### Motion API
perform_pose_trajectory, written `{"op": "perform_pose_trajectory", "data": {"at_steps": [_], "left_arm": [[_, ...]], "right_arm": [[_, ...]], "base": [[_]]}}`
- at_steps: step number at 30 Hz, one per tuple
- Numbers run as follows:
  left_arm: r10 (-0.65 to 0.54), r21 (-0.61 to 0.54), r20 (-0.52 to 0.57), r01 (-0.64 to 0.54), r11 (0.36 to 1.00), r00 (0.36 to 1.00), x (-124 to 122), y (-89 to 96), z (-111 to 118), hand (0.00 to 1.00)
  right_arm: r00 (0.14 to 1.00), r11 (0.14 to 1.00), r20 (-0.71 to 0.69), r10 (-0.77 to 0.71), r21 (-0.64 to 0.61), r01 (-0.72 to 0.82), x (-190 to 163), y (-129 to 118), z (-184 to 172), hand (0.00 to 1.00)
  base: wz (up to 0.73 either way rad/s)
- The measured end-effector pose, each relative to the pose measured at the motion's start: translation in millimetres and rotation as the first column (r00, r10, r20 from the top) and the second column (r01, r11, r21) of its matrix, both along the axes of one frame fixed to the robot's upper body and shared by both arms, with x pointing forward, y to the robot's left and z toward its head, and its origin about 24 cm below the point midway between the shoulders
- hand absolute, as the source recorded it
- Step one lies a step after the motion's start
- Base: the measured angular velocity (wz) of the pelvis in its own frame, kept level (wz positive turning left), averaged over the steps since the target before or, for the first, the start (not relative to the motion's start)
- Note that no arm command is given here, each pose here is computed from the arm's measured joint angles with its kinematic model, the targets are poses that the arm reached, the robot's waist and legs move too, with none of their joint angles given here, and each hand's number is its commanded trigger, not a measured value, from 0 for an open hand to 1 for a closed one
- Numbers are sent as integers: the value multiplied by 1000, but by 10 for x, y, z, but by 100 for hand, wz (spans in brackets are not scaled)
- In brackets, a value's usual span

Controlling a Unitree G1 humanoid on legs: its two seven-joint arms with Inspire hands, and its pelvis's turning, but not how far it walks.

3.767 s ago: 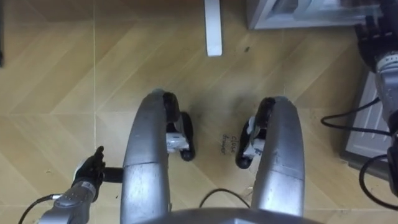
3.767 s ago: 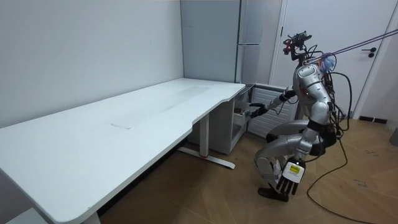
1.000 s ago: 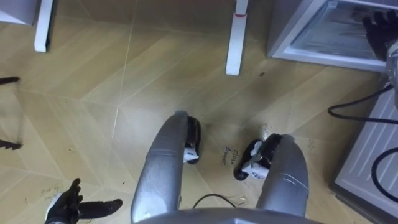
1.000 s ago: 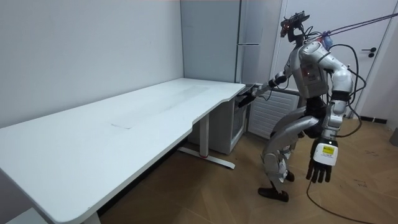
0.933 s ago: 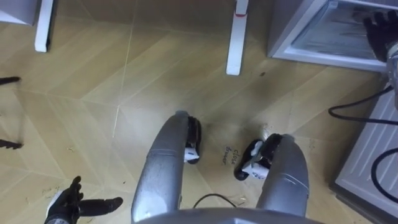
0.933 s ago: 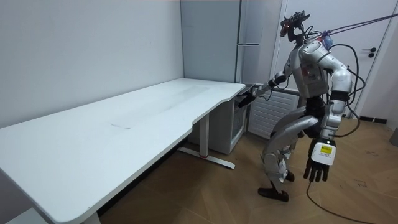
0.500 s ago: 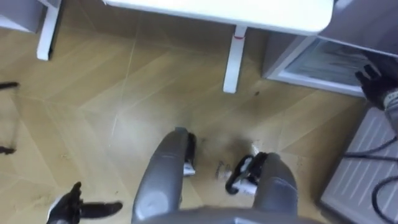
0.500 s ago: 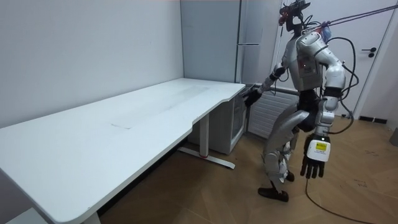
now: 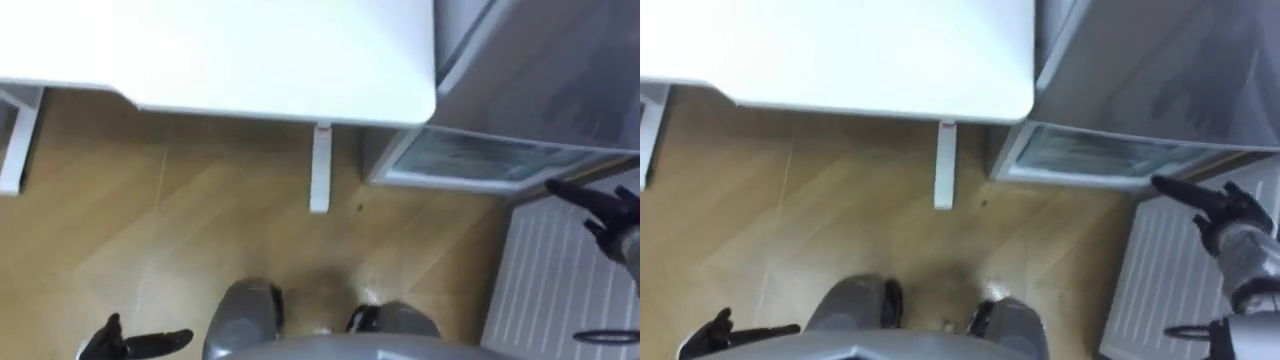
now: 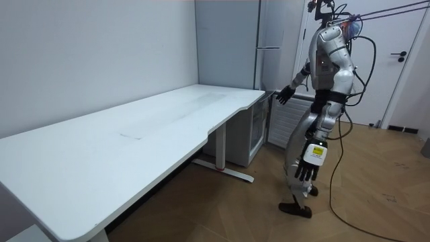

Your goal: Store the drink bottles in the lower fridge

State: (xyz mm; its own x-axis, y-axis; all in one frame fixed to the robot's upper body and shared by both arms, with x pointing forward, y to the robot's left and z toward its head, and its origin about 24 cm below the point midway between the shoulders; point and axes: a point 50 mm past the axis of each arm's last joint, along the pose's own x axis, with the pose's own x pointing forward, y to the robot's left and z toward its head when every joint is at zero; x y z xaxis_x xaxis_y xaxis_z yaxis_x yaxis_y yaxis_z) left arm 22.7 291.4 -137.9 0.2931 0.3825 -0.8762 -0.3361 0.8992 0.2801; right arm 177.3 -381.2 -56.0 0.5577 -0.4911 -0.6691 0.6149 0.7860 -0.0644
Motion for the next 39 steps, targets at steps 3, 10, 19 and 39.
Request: {"op": "perform_pose_trajectory", "data": {"at_steps": [3,10,19,39], "left_arm": [[17,1,5,-17,1000,1000,-7,-4,-4,0],[56,0,-4,-56,998,998,-67,-25,-31,0],[99,17,3,-99,995,995,-100,26,-19,0],[129,100,-87,-120,988,988,-457,214,64,0]], "right_arm": [[1000,998,-18,17,-65,-18,-73,-32,24,0],[1000,983,-22,-5,-184,1,-142,-141,136,0],[999,939,11,-33,-341,34,-59,-272,374,0],[873,868,-149,-464,-271,415,-988,-569,93,0]], "base": [[-9],[-3],[-12],[-1]]}}
